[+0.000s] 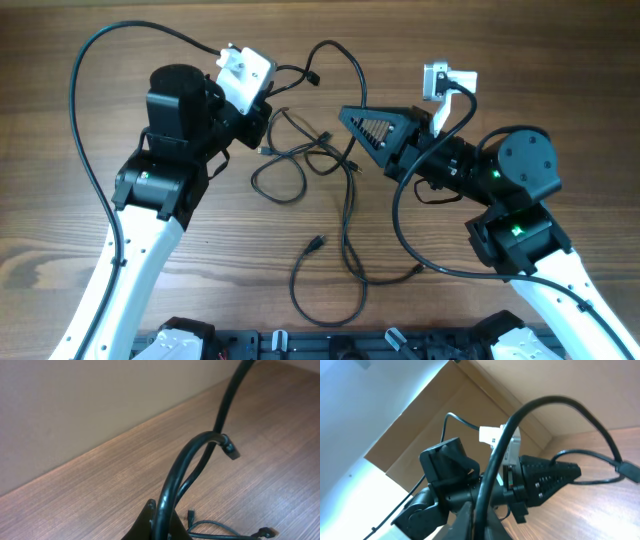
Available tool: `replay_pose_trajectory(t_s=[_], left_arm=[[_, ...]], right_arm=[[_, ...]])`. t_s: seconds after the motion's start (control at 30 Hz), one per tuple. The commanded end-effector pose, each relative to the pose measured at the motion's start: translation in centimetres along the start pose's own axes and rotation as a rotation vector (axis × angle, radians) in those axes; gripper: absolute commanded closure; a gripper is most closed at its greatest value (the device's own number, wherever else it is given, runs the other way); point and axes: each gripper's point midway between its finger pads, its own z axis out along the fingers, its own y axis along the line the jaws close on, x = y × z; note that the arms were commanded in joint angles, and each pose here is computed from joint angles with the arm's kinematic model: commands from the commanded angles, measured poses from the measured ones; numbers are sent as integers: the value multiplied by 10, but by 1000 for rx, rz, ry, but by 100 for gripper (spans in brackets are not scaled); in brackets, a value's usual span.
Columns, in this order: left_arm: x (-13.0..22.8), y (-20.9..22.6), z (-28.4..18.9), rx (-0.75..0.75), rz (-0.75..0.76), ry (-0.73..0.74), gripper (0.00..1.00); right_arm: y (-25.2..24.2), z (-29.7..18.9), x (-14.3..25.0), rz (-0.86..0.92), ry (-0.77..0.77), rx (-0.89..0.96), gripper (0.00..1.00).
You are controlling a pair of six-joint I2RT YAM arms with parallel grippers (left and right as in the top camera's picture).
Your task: Untangle cables
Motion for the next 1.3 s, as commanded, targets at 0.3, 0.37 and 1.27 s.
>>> replay_pose_trajectory(t_s=[0.3,0.37,1.27], left_arm=[[-52,45,-38,-238,-380,-236,96],[-60,45,-48,-246,-374,-269,96],[-70,67,-85,-418,-371,-333,96]], right_arm=[[-66,13,14,121,29,192,86],[-79,18,22,147,58,212,87],[-1,32,50,241,378,-354,95]])
